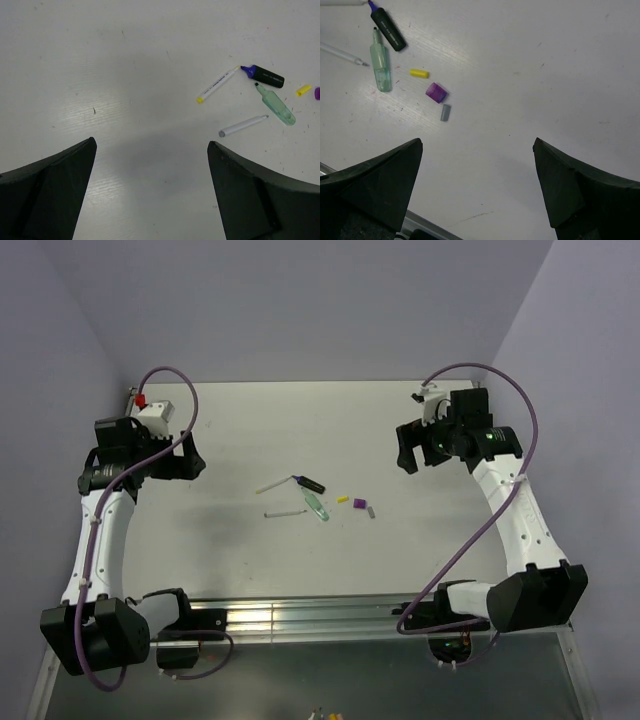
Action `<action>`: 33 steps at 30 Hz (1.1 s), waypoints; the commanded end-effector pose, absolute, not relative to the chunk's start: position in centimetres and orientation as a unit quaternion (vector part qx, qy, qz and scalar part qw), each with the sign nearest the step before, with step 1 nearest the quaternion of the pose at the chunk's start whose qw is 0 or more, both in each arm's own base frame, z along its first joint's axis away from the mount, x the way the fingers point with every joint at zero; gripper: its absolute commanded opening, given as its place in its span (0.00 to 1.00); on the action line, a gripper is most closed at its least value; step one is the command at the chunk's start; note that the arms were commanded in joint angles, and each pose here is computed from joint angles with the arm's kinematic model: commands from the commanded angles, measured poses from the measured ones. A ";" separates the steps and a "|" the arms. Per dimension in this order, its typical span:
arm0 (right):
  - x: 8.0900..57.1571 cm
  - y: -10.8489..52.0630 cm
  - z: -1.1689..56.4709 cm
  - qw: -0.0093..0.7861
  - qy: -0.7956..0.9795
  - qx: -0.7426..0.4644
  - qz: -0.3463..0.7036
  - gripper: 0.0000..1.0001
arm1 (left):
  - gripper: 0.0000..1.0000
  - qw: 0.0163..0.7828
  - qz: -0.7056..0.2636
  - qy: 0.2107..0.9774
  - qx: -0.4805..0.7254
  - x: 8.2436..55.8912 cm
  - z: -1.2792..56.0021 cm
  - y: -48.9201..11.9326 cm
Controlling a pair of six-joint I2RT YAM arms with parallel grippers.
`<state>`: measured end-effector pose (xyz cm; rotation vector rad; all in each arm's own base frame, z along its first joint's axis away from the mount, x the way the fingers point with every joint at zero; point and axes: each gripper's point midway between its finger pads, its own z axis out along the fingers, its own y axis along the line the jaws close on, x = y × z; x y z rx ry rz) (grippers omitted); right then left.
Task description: Insert the pens into the pen caps
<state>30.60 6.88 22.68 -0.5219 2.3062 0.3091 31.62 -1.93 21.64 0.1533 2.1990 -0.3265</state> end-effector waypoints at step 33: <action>38.2 29.9 10.8 0.186 0.844 -0.484 0.138 0.77 | 0.99 0.378 -0.230 0.891 0.099 31.8 18.7 -5.0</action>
